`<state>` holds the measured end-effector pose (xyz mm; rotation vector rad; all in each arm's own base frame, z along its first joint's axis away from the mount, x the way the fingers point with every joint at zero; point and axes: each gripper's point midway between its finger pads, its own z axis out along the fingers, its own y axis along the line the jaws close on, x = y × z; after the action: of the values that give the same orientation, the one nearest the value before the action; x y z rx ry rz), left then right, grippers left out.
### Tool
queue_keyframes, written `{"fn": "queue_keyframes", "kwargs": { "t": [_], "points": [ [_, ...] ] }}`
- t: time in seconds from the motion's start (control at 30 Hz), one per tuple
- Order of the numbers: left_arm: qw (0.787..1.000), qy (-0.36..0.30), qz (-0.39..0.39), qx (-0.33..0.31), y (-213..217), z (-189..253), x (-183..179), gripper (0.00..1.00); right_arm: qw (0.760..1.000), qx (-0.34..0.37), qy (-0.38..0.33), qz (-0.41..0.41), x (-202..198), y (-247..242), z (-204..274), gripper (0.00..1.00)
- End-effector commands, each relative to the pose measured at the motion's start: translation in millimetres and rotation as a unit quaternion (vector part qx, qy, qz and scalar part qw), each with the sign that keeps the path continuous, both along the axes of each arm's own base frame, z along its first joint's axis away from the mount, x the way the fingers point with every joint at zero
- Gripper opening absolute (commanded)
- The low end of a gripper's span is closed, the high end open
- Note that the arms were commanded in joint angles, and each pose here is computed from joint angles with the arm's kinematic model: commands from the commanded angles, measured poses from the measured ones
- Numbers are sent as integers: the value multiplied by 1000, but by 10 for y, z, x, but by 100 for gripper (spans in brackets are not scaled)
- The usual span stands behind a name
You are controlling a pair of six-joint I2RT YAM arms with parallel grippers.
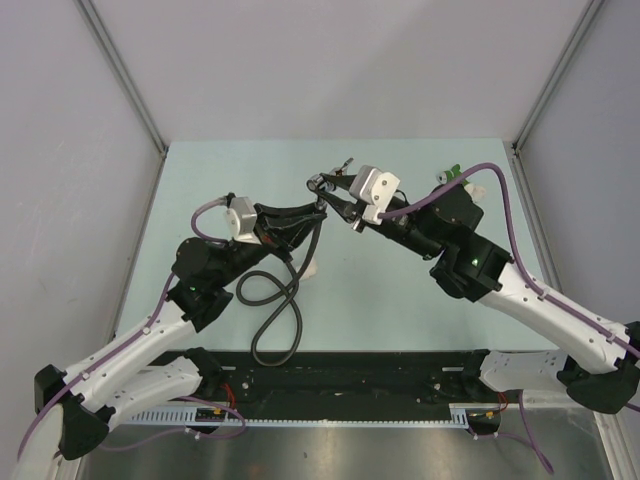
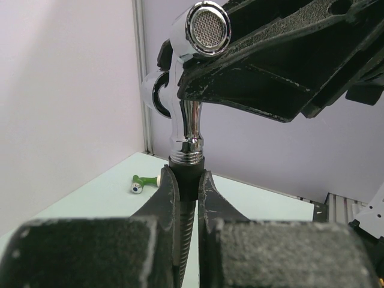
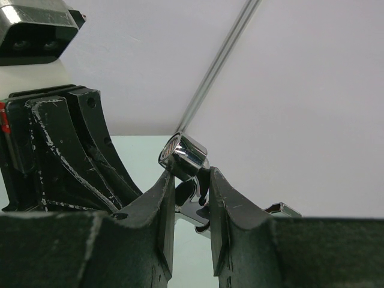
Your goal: Install the water faucets
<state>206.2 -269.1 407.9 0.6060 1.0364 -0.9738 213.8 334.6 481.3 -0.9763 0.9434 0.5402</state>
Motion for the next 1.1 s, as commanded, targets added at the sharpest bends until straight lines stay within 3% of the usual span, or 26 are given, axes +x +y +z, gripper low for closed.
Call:
{"fn": "queue_keyframes", "kwargs": {
  "t": [0.0, 0.2, 0.77, 1.07],
  "points": [
    [993, -85, 38, -78, 273, 714, -108, 0, 1000, -16, 4, -15, 26, 68, -90, 0],
    [990, -95, 64, -78, 322, 752, -52, 0, 999, -21, 5, -32, 23, 121, -130, 0],
    [981, -120, 141, -64, 408, 818, 99, 0, 984, -19, 16, -179, 197, 189, -273, 0],
    [978, -122, 160, -60, 366, 774, 136, 0, 970, -7, 59, -236, 276, 207, -335, 0]
  ]
}}
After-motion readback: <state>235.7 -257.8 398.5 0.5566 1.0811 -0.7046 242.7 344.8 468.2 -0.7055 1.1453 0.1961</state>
